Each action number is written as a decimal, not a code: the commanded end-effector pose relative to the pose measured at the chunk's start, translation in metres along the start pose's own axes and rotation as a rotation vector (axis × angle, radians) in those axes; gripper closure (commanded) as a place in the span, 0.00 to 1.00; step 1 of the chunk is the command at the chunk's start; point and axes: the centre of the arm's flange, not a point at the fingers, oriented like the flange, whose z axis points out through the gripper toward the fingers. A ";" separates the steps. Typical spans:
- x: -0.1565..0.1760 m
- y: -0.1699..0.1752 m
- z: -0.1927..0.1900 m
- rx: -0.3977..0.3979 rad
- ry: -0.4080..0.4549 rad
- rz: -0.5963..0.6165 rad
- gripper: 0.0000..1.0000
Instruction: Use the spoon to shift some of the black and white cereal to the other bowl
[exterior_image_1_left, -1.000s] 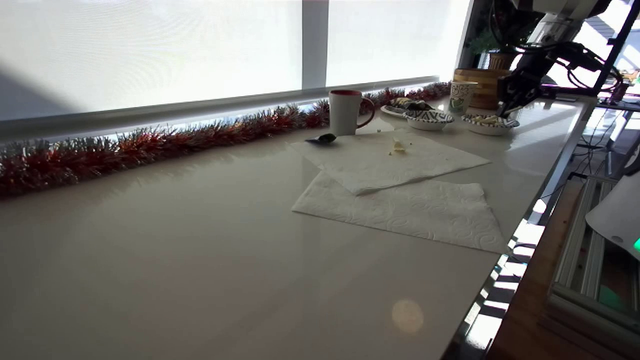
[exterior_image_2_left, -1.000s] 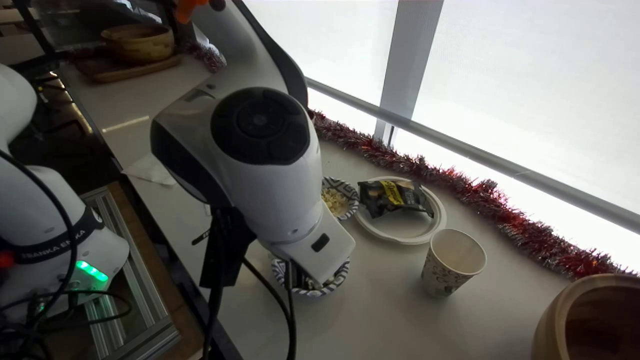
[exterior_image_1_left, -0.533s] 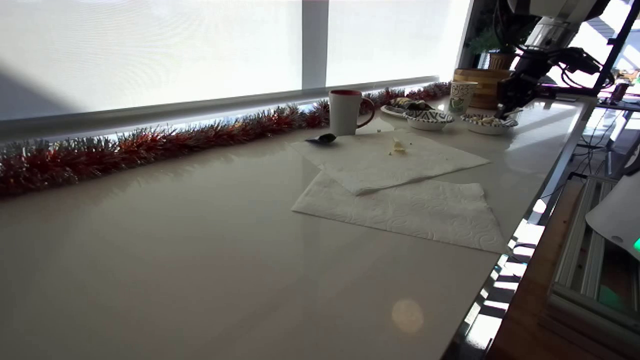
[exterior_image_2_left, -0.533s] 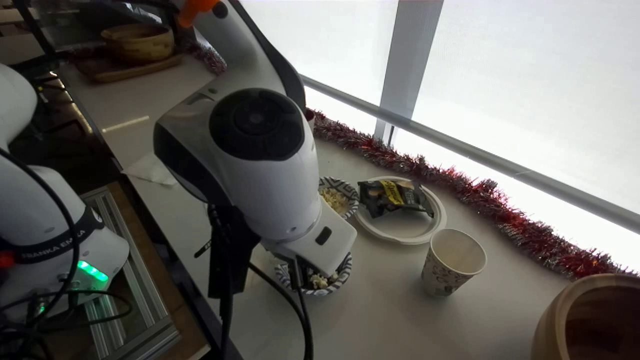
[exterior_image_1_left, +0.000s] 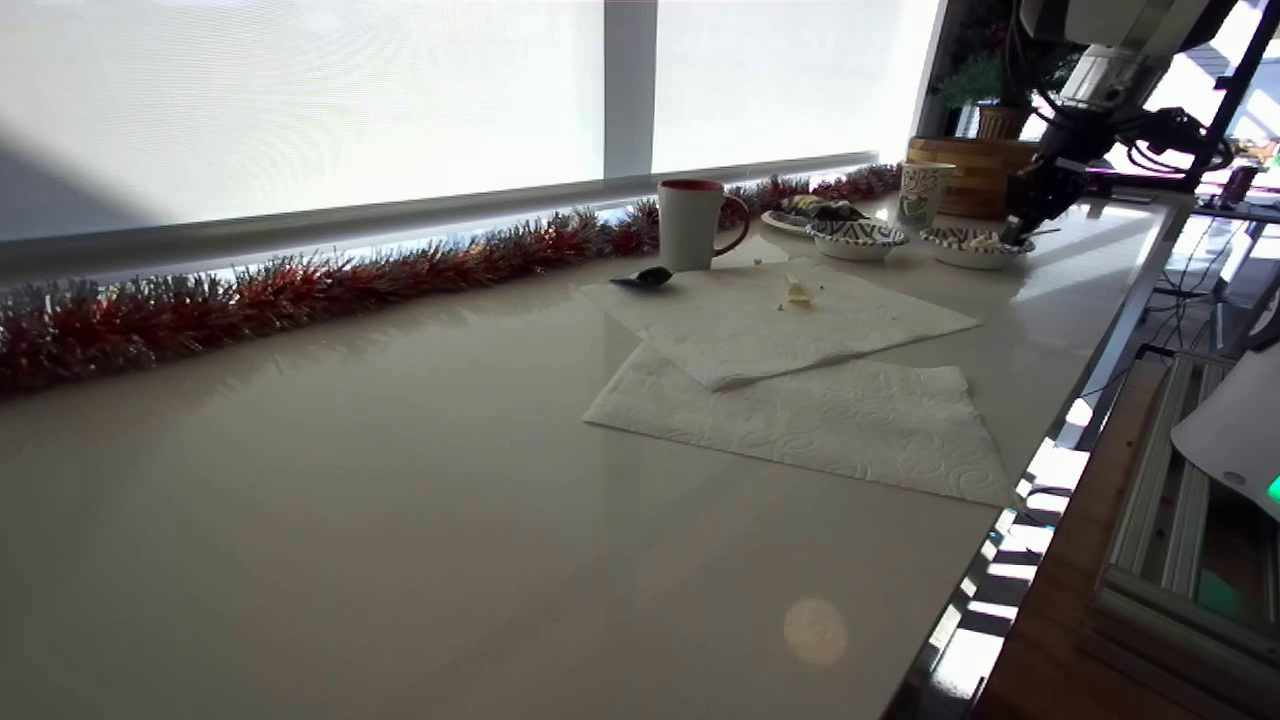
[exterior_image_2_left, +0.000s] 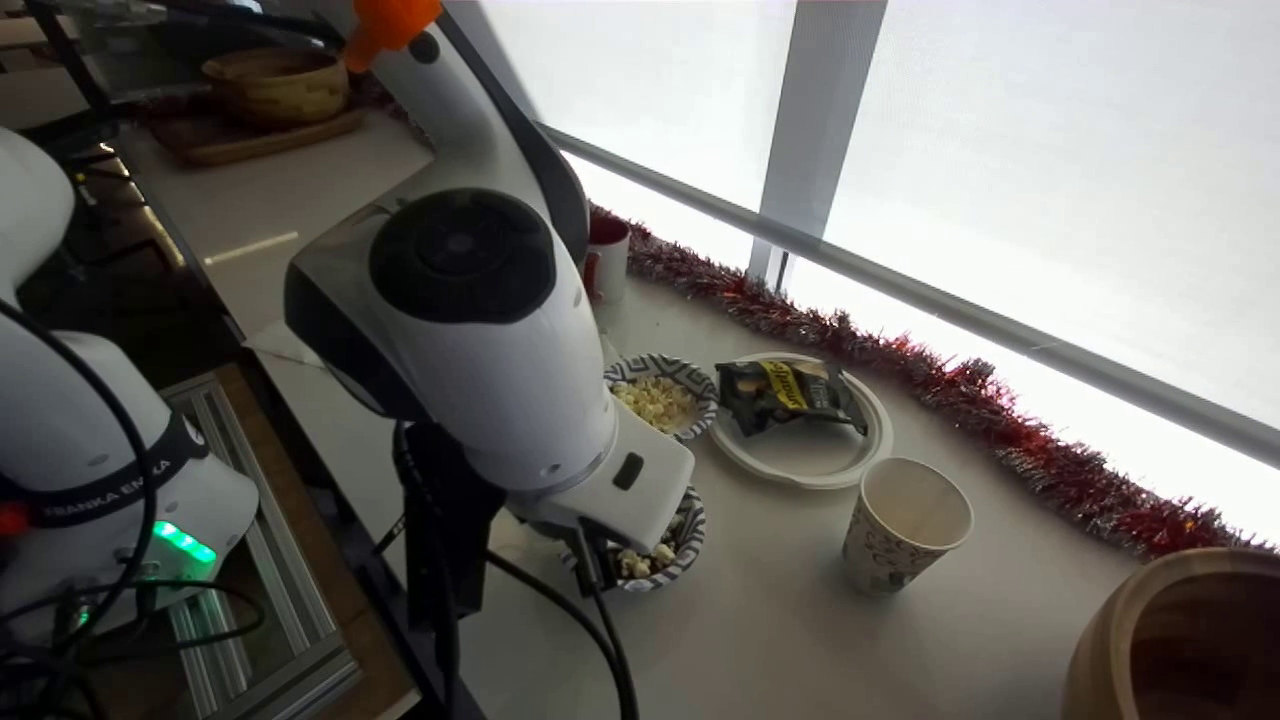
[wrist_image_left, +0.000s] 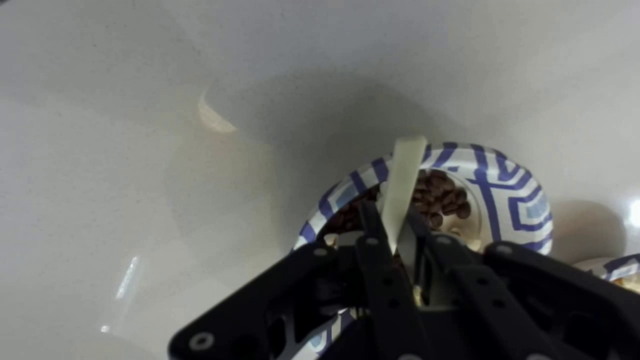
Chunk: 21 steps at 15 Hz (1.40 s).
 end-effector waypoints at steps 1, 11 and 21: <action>-0.023 -0.002 -0.003 -0.014 0.038 -0.062 0.97; -0.057 -0.015 -0.025 -0.029 0.136 -0.244 0.97; -0.075 -0.007 -0.050 -0.044 0.165 -0.350 0.97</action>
